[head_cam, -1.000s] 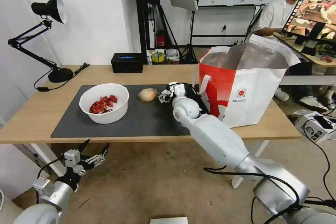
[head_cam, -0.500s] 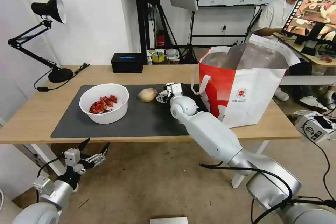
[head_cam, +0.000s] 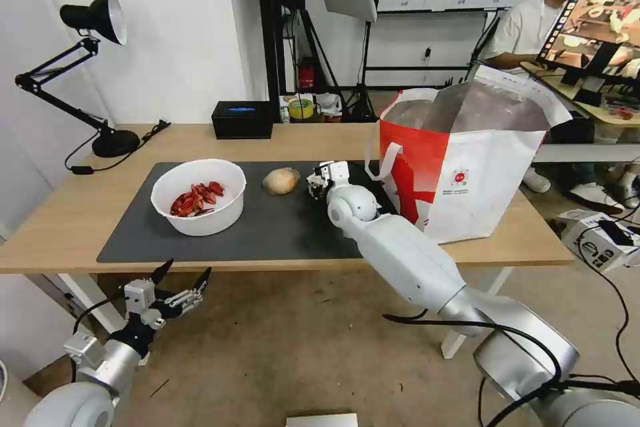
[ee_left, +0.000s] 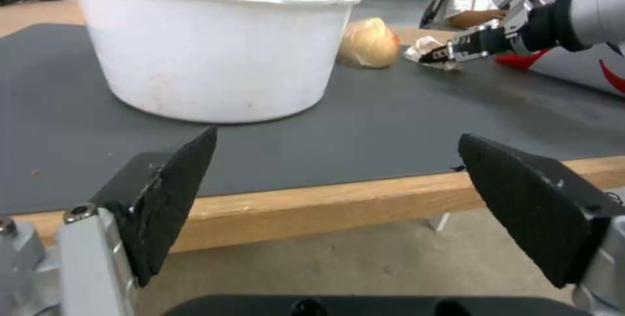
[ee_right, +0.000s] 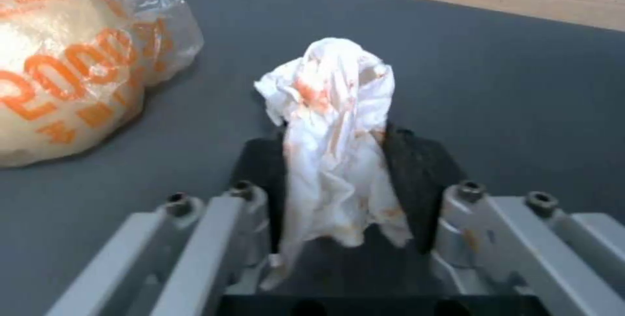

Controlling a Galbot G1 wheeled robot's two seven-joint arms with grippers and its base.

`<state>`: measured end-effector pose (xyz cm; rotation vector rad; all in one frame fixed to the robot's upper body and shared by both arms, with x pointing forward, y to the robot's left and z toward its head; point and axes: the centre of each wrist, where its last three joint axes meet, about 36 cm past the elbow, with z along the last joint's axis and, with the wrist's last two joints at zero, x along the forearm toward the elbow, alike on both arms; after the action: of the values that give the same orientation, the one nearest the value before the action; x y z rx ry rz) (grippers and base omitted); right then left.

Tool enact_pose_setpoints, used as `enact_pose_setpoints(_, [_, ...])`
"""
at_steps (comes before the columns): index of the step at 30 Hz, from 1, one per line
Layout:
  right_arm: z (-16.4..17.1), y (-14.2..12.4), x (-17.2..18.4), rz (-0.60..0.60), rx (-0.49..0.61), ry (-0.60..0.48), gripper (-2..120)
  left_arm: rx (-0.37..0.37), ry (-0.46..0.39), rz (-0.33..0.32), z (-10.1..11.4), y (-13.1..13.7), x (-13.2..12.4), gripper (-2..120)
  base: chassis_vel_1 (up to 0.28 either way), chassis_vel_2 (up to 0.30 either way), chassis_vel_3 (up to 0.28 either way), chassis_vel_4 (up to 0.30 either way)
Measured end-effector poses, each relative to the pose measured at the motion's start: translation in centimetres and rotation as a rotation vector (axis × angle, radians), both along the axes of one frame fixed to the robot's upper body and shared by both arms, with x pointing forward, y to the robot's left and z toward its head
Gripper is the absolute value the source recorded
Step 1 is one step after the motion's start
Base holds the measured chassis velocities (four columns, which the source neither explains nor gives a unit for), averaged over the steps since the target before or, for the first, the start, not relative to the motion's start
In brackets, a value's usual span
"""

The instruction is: Pick up the trash from the table and place it into the takeout bag.

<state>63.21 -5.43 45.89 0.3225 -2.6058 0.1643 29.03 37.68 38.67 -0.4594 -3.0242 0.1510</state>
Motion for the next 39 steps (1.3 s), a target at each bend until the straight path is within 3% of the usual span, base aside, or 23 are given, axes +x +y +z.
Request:
enact_pose_setpoints(10, [0.3, 0.3, -0.3, 0.005, 0.015, 0.005, 0, 0.006, 0.004, 0.000, 0.0, 0.3, 0.0, 100, 0.000, 0.000, 0.000, 0.000])
enact_pose_setpoints(20, [0.7, 0.4, -1.0, 0.023, 0.049, -0.016, 0, 0.005, -0.001, 0.003, 0.1, 0.4, 0.2, 100, 0.000, 0.000, 0.000, 0.000])
enact_pose_setpoints(33, [4.6, -1.6, -6.9, 0.114, 0.120, -0.150, 0, 0.001, 0.001, 0.004, 0.1, 0.2, 0.0, 100, 0.000, 0.000, 0.000, 0.000])
enact_pose_setpoints(39, [5.5, -2.9, -10.0, 0.122, 0.205, -0.266, 0, -0.002, 0.004, 0.007, 0.0, 0.1, -0.3, 100, 0.000, 0.000, 0.000, 0.000])
